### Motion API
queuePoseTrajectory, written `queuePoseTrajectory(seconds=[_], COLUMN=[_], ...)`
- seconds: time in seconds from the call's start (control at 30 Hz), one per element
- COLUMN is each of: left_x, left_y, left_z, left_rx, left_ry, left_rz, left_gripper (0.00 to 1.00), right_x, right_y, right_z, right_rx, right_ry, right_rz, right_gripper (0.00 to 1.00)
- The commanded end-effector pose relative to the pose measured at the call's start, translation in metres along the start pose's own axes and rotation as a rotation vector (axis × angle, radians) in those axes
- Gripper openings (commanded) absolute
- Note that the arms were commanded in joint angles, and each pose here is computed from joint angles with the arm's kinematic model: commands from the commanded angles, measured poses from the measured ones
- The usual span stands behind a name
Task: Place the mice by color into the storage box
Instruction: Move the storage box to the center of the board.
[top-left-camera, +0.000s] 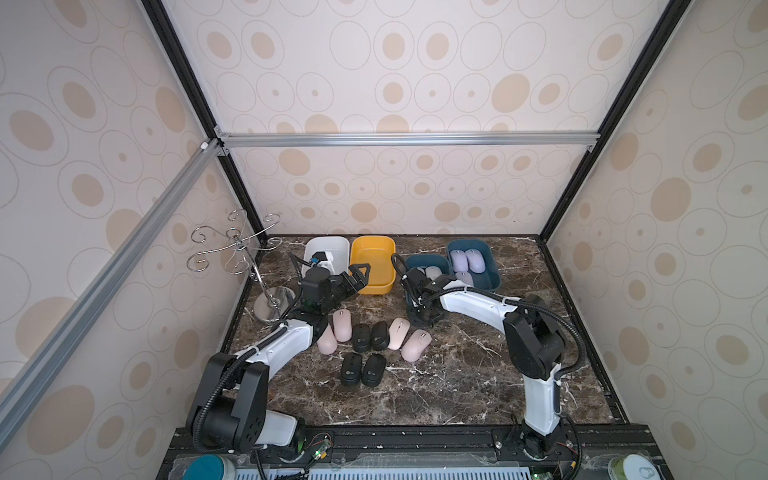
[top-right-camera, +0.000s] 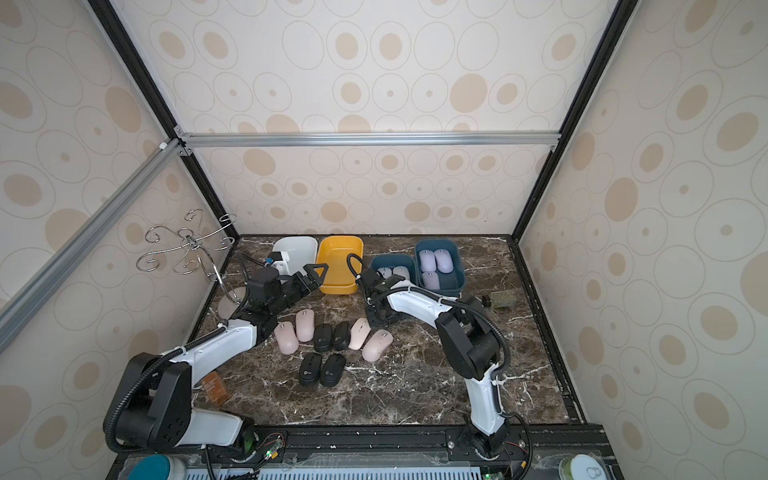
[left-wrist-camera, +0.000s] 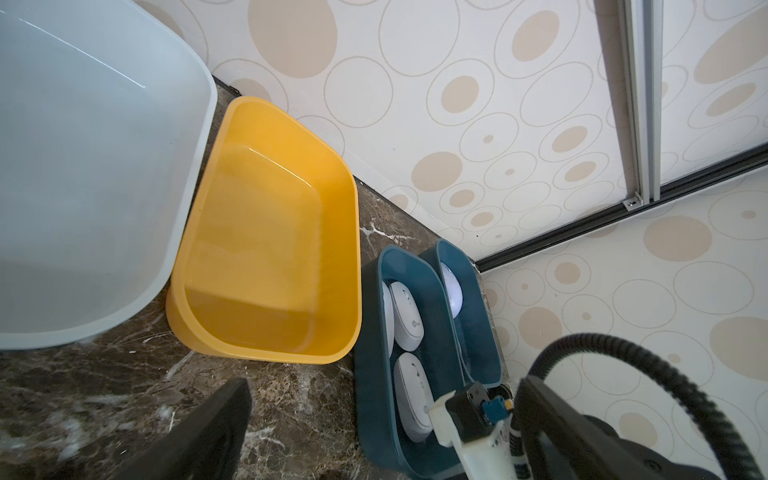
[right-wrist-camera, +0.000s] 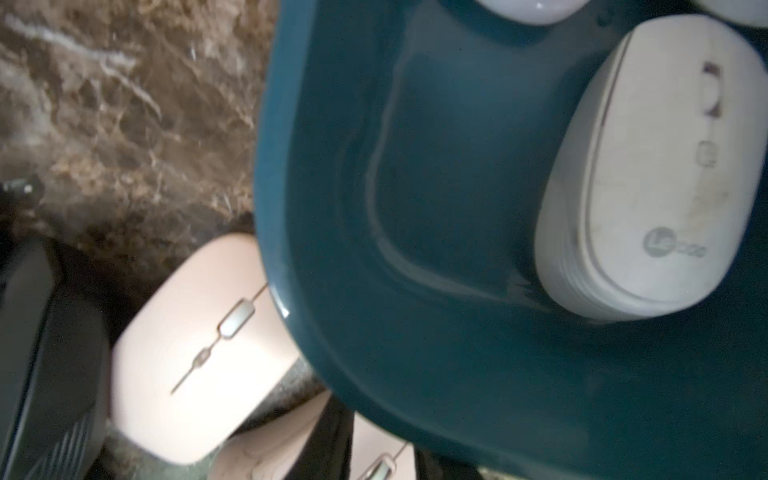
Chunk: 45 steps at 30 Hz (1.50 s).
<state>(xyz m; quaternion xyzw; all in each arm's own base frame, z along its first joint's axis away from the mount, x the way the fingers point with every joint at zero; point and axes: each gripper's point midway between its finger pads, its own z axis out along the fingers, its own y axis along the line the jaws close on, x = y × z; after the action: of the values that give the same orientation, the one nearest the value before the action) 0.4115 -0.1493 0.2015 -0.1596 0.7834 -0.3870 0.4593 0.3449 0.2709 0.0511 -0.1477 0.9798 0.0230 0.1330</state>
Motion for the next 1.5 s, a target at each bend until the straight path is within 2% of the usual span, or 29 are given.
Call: queuePoseTrajectory(seconds=[0.0,0.43,0.63,0.8,1.07,1.27,1.47], left_x=[-0.018,-0.016,-0.015,-0.011,-0.015,-0.032,-0.038], left_y=[-0.015,-0.013,-0.012,-0.007,0.004,0.024,0.027], left_z=[-0.006,-0.004,-0.002,0.002,0.005,0.004,0.001], left_rx=[0.037,0.034,0.030,0.021,-0.031,-0.116,-0.121], left_ry=[-0.053,-0.044,-0.039,-0.022,-0.024,-0.047,-0.071], left_rz=[0.020,0.017,0.018,0.021,0.064,0.093,0.099], left_gripper=[1.00,1.00,1.00,1.00,1.00,1.00,1.00], right_x=[-0.025,-0.061,-0.060,-0.060,-0.064,-0.084,-0.114], right_y=[-0.016,-0.049,-0.060,-0.066,-0.037,-0.005,0.027], right_z=[-0.005,0.006,0.005,-0.009,-0.067,-0.066,-0.053], right_rx=[0.077,0.103,0.148,0.177,0.057,-0.068,-0.163], right_ry=[-0.057,-0.075,-0.074,-0.100,-0.209,-0.228,-0.253], right_rz=[0.034,0.140,0.145,0.125,0.104,0.113,0.134], right_gripper=[0.27,0.27,0.27,0.27,0.29,0.35,0.34])
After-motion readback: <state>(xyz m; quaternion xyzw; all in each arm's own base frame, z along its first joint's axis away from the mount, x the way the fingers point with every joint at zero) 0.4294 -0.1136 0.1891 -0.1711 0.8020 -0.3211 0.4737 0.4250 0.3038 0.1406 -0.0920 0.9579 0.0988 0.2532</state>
